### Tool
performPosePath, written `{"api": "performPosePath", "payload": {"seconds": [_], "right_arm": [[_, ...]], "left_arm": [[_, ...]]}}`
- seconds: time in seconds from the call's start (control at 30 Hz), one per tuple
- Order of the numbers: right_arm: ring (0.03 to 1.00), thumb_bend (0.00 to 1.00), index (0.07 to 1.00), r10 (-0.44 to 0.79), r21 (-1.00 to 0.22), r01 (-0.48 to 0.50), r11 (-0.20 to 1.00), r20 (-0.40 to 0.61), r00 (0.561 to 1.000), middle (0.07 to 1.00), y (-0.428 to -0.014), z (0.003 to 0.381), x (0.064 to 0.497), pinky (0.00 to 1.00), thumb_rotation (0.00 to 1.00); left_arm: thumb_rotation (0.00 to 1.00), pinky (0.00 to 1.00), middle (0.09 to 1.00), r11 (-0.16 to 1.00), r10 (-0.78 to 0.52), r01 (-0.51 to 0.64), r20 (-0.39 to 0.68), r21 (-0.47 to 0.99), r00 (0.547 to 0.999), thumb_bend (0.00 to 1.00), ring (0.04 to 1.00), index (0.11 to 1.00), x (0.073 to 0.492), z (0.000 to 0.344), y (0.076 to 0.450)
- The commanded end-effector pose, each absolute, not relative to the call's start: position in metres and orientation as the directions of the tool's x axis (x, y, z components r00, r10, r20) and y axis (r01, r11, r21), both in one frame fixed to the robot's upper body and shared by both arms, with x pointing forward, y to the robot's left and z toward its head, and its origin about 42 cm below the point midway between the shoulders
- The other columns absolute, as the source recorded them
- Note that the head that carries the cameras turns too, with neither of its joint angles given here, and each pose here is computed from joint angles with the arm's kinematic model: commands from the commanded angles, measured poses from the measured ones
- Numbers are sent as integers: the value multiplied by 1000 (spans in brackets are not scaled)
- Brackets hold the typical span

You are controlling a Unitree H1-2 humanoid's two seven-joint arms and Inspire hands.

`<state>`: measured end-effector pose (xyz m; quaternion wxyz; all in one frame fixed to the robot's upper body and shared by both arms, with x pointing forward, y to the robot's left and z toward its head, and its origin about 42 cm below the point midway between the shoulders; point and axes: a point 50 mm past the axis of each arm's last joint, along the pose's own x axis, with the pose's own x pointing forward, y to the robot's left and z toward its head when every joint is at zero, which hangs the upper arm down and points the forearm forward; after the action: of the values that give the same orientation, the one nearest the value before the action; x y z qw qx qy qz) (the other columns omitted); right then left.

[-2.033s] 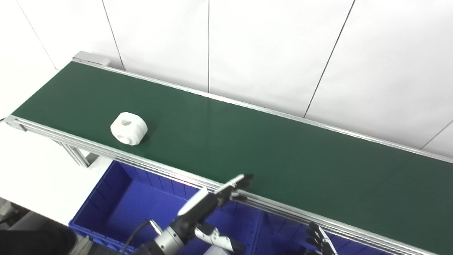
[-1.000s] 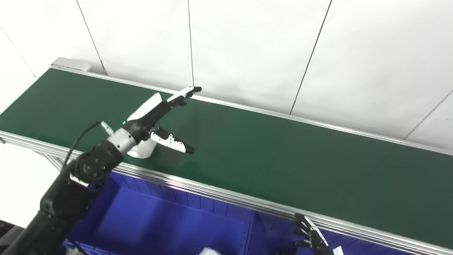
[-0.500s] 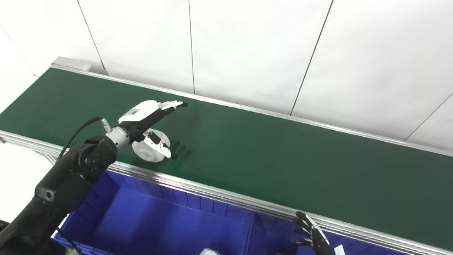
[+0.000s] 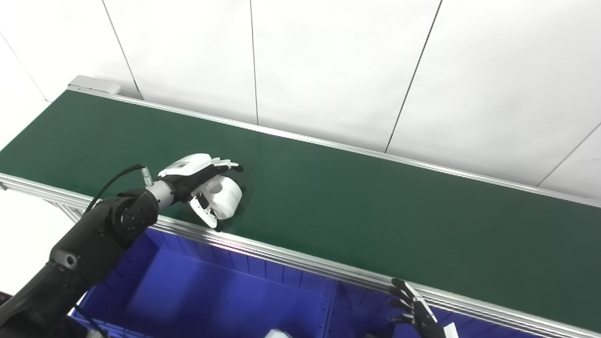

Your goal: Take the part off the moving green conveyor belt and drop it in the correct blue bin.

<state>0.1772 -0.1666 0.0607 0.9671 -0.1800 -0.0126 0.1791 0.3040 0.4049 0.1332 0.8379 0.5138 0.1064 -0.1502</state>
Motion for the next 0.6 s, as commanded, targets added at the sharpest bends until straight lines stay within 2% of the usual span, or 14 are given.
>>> {"api": "performPosePath", "payload": {"seconds": [0.0, 0.03, 0.07, 0.1, 0.13, 0.17, 0.2, 0.23, 0.4, 0.57], "right_arm": [[776, 667, 869, 362, -349, -327, 878, 39, 931, 827, -164, 72, 180, 652, 230], [775, 667, 868, 360, -349, -326, 879, 38, 932, 826, -164, 72, 180, 650, 230], [775, 667, 867, 360, -351, -325, 878, 38, 932, 826, -164, 72, 180, 649, 230], [773, 668, 866, 360, -352, -325, 878, 39, 932, 824, -164, 72, 180, 649, 231], [773, 668, 867, 361, -352, -325, 878, 39, 932, 824, -164, 72, 180, 650, 232], [773, 669, 868, 361, -352, -325, 878, 39, 932, 825, -164, 72, 180, 651, 234], [773, 669, 868, 360, -351, -325, 878, 38, 932, 825, -164, 72, 180, 652, 236], [773, 670, 868, 359, -351, -324, 878, 38, 932, 826, -164, 73, 180, 651, 236], [773, 668, 867, 358, -351, -321, 880, 44, 933, 825, -163, 74, 179, 646, 240], [772, 669, 867, 357, -348, -320, 881, 46, 933, 827, -162, 75, 177, 646, 243]], "left_arm": [[1, 724, 891, 449, -143, 330, -299, 830, 944, 753, 842, 840, 310, 143, 408], [0, 676, 810, 457, -147, 327, -293, 827, 945, 685, 770, 791, 309, 142, 406], [0, 651, 769, 463, -146, 319, -283, 827, 948, 650, 733, 765, 310, 140, 404], [0, 594, 690, 468, -142, 304, -269, 830, 953, 593, 654, 705, 311, 137, 401], [16, 554, 642, 474, -135, 287, -253, 832, 958, 548, 604, 602, 312, 135, 399], [25, 531, 617, 478, -130, 273, -240, 835, 962, 524, 576, 550, 312, 133, 398], [10, 513, 537, 479, -127, 263, -231, 838, 965, 517, 553, 528, 313, 132, 396], [5, 514, 511, 480, -122, 254, -223, 840, 967, 515, 550, 518, 313, 132, 395], [0, 504, 483, 490, -110, 188, -154, 851, 982, 512, 538, 510, 311, 136, 391], [0, 494, 473, 554, -118, 88, -26, 828, 993, 512, 522, 518, 304, 147, 387]]}}
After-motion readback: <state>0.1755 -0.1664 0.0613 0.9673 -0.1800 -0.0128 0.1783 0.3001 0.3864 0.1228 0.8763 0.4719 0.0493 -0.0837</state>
